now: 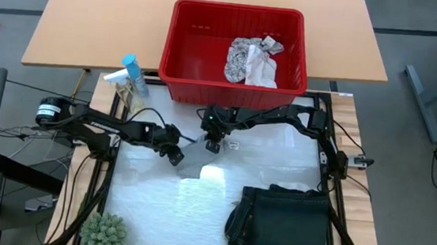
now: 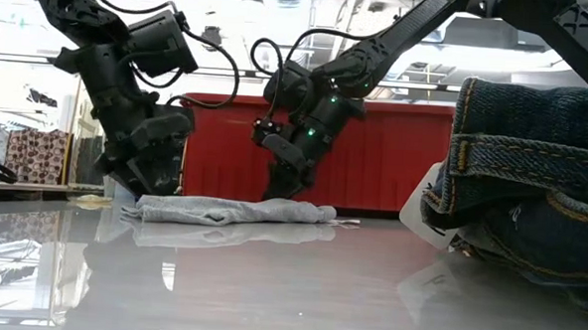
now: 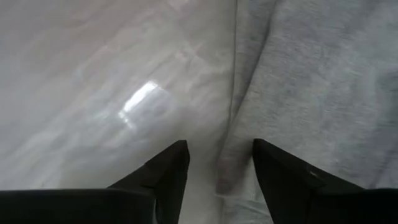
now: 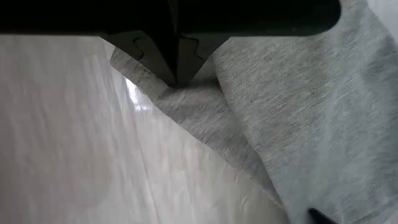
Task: Fold Laundry from Bin
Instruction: Fold the gray boxer from the red laundry bin
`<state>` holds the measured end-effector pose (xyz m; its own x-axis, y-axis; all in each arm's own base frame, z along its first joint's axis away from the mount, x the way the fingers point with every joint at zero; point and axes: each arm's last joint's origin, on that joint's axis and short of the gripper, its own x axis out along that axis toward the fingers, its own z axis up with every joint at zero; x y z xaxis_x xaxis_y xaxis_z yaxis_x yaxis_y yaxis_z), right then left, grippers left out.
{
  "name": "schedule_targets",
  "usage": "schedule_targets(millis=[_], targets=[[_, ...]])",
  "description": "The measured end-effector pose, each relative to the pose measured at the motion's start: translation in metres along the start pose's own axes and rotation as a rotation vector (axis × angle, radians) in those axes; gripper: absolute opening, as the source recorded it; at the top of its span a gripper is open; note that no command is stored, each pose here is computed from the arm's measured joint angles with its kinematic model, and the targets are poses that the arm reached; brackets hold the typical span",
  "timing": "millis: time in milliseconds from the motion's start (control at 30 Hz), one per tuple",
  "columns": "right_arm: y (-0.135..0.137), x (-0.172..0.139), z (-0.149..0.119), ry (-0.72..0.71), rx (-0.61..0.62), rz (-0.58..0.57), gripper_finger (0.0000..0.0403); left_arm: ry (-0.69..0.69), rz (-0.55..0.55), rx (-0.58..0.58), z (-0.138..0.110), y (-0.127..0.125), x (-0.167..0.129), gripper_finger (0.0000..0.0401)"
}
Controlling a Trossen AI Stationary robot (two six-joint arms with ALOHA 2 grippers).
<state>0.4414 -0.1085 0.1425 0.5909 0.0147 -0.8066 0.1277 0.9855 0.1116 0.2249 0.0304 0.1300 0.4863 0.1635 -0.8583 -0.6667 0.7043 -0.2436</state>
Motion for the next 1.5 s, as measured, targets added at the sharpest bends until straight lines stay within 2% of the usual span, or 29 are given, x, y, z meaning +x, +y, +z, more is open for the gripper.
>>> schedule_targets(millis=[100,200,500,833,1200,1500], targets=[[0.000,0.000,0.000,0.000,0.000,0.000,0.0030,0.016,0.000,-0.003,0.000,0.000,0.002,0.0174],[0.000,0.000,0.000,0.000,0.000,-0.001,0.0028,0.016,-0.002,-0.014,0.000,0.000,0.001,0.0152],[0.000,0.000,0.000,0.002,0.001,-0.002,0.0030,0.045,-0.064,-0.031,0.001,-0.003,-0.006,0.0010],[-0.009,-0.002,-0.001,0.005,0.049,-0.014,0.0030,0.111,-0.088,-0.055,-0.005,-0.007,-0.007,0.0001],[-0.017,-0.003,-0.002,0.004,0.077,-0.025,0.0029,0.177,-0.115,-0.039,-0.012,-0.026,-0.015,0.0000],[-0.017,-0.003,-0.001,0.003,0.069,-0.025,0.0030,0.185,0.011,0.024,-0.009,-0.028,-0.024,0.0000]])
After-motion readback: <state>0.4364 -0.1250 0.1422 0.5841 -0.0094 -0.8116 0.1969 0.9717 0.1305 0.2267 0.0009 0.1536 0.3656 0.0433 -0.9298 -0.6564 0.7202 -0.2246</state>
